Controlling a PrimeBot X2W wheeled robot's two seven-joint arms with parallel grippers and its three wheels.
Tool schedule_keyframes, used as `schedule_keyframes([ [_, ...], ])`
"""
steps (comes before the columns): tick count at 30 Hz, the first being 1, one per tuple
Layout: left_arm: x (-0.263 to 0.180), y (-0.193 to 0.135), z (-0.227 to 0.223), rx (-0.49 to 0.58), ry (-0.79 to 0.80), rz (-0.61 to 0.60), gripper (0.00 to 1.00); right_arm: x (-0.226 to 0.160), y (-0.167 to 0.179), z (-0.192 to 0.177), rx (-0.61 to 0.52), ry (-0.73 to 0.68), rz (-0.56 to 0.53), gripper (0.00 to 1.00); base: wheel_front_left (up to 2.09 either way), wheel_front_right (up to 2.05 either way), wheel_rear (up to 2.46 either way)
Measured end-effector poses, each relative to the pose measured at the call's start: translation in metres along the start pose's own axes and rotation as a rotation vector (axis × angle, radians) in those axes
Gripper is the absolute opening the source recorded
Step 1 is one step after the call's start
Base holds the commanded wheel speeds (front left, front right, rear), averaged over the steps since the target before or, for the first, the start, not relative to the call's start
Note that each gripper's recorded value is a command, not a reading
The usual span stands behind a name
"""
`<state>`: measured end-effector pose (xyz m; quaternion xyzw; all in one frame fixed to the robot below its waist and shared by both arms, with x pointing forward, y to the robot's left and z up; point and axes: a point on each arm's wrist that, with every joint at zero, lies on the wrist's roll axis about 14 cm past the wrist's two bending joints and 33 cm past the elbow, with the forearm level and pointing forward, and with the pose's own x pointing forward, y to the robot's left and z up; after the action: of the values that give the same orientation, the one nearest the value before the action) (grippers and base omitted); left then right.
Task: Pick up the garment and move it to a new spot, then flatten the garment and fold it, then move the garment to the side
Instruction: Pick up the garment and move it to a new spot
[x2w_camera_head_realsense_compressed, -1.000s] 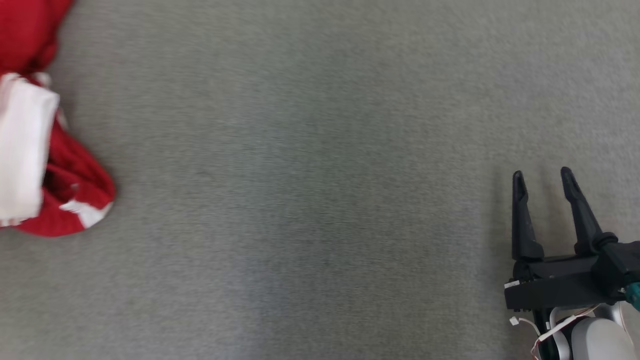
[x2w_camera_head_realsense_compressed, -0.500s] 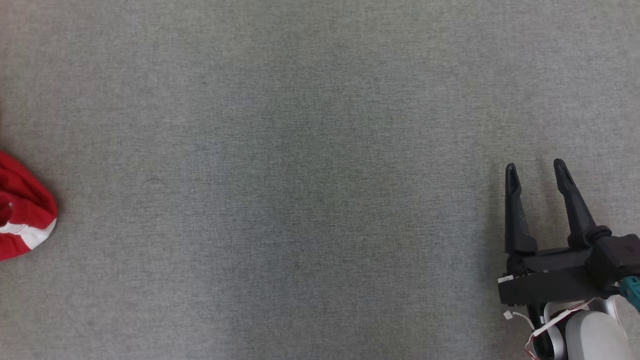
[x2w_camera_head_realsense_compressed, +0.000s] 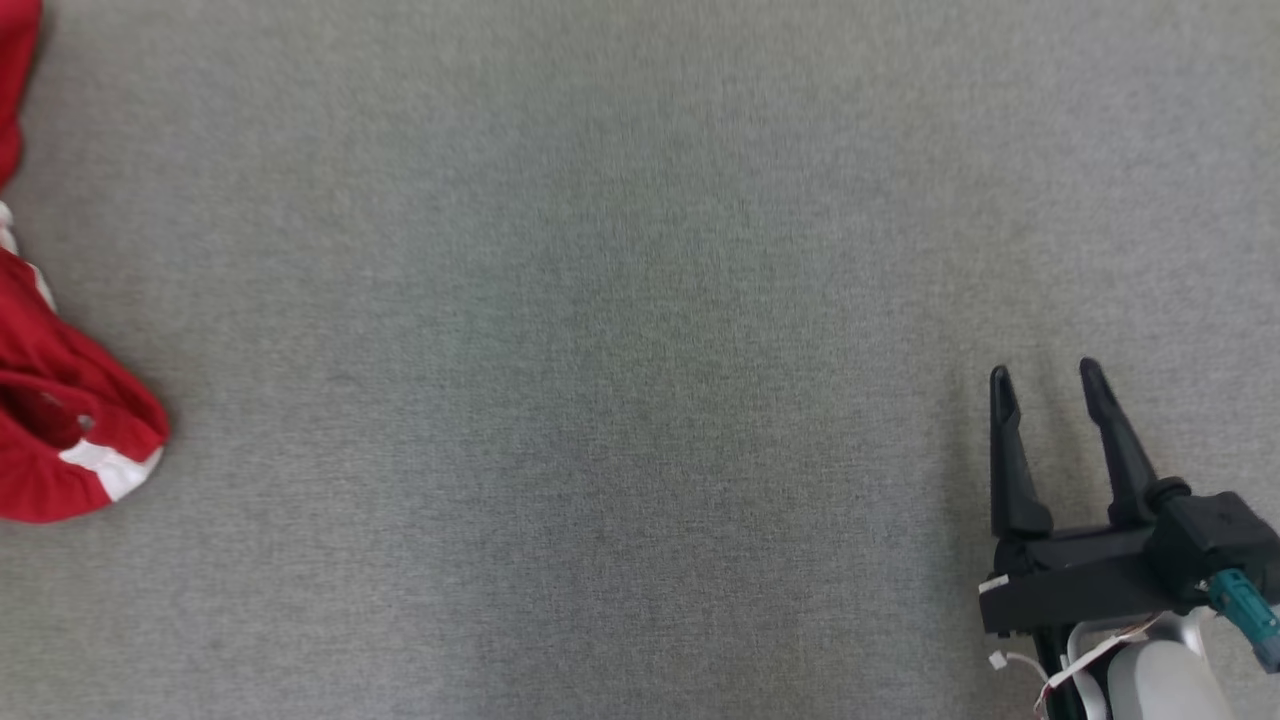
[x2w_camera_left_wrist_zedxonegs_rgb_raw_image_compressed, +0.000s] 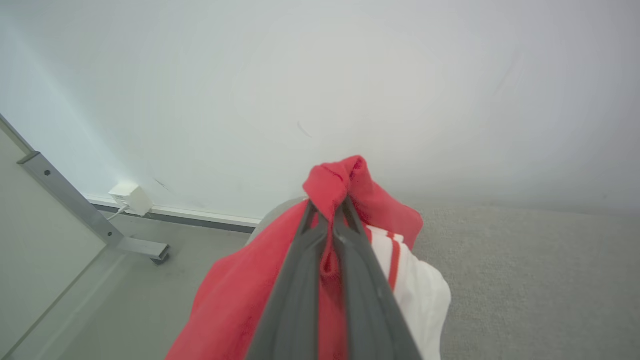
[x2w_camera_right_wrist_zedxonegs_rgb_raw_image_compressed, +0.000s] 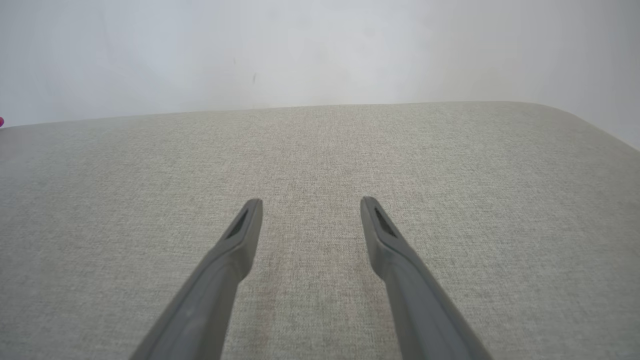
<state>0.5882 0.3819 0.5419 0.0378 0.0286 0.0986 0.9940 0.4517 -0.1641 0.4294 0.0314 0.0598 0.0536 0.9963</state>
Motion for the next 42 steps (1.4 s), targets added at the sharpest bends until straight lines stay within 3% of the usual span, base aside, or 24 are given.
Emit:
schedule_keyframes([
  [5, -0.005, -0.017, 0.100, 0.035, -0.236, -0.068, 0.00, -0.012, 0.004, 0.008, 0.032, -0.023, 0.002, 1.00, 0.00, 0.00, 0.00],
  [9, -0.023, -0.051, 0.184, 0.073, -0.418, -0.167, 0.00, -0.024, 0.006, 0.018, 0.052, -0.048, 0.001, 1.00, 0.00, 0.00, 0.00],
  [12, -0.044, -0.092, 0.238, -0.025, -0.526, -0.280, 0.00, -0.031, 0.006, 0.028, 0.062, -0.081, -0.002, 1.00, 0.00, 0.00, 0.00],
  [13, -0.044, -0.092, 0.238, -0.025, -0.526, -0.280, 0.00, -0.031, 0.006, 0.028, 0.062, -0.081, -0.002, 1.00, 0.00, 0.00, 0.00],
  [18, -0.080, -0.161, 0.298, -0.079, -0.647, -0.483, 0.00, -0.049, -0.008, 0.036, 0.082, -0.107, -0.047, 1.00, 0.00, 0.00, 0.00],
  [24, -0.119, -0.260, 0.323, -0.177, -0.688, -0.743, 0.00, -0.076, -0.038, 0.037, 0.097, -0.115, -0.147, 1.00, 0.00, 0.00, 0.00],
  [29, -0.152, -0.339, 0.311, -0.235, -0.657, -0.943, 0.00, -0.099, -0.062, 0.037, 0.109, -0.121, -0.234, 1.00, 0.00, 0.00, 0.00],
  [34, -0.174, -0.396, 0.263, -0.346, -0.517, -1.085, 0.00, -0.116, -0.079, 0.039, 0.107, -0.131, -0.296, 1.00, 0.00, 0.00, 0.00],
  [38, -0.174, -0.412, 0.201, -0.385, -0.368, -1.092, 0.00, -0.123, -0.087, 0.039, 0.105, -0.132, -0.326, 1.00, 0.00, 0.00, 0.00],
  [42, -0.171, -0.405, 0.121, -0.420, -0.184, -1.023, 0.00, -0.120, -0.084, 0.038, 0.106, -0.130, -0.317, 1.00, 0.00, 0.00, 0.00],
])
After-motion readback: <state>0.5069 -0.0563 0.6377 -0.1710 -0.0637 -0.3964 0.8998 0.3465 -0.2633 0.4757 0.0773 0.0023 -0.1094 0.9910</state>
